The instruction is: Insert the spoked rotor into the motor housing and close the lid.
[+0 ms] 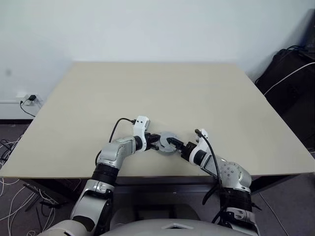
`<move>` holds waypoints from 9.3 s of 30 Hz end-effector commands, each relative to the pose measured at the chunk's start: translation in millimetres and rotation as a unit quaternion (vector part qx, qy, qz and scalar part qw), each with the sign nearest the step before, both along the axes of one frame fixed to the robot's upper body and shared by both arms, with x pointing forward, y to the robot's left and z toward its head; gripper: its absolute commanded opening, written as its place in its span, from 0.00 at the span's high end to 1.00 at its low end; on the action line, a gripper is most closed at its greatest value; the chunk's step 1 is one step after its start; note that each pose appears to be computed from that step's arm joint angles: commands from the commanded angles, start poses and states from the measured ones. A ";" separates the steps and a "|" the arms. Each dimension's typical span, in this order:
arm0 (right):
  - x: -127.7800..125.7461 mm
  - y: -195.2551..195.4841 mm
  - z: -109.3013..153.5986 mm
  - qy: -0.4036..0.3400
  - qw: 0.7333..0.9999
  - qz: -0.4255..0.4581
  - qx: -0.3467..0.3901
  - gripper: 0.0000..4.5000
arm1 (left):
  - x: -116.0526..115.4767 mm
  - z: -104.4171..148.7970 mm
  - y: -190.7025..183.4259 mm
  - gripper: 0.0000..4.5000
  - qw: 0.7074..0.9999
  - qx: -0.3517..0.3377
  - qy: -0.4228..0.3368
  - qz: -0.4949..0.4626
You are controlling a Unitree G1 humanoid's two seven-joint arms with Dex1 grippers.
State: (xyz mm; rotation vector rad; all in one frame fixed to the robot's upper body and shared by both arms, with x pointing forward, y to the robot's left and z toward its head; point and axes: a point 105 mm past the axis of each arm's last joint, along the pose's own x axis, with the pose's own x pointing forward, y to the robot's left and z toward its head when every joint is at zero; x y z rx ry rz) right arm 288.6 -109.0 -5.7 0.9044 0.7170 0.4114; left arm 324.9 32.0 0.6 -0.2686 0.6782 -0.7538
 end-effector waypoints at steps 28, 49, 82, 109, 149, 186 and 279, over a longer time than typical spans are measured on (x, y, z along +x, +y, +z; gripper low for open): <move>-2.1 28.5 15.9 0.012 0.987 -0.001 0.163 0.36 | -6.4 -5.9 -2.1 1.00 1.000 0.012 0.009 -0.013; -19.5 27.1 0.1 0.050 0.992 0.026 0.116 0.73 | -5.2 -4.8 -1.9 1.00 1.000 0.005 0.007 -0.007; -14.7 25.3 42.5 -0.032 0.969 0.009 0.244 0.73 | -46.4 42.7 66.9 1.00 0.941 -0.188 -0.167 0.226; -16.3 32.5 68.3 -0.059 0.961 0.063 0.262 0.73 | -102.0 39.3 57.9 0.01 0.799 -0.524 0.043 0.293; -50.1 48.4 68.4 -0.017 0.957 0.161 0.241 0.73 | -99.2 36.8 30.3 0.49 0.780 -0.559 0.134 0.248; -55.7 29.5 59.8 -0.130 0.976 0.165 0.060 0.00 | -35.6 64.4 70.9 0.53 0.788 -0.524 -0.002 0.324; -21.3 -60.3 10.4 -0.302 0.828 -0.240 -0.408 0.00 | -76.1 14.4 133.1 0.01 0.820 0.194 -0.360 0.400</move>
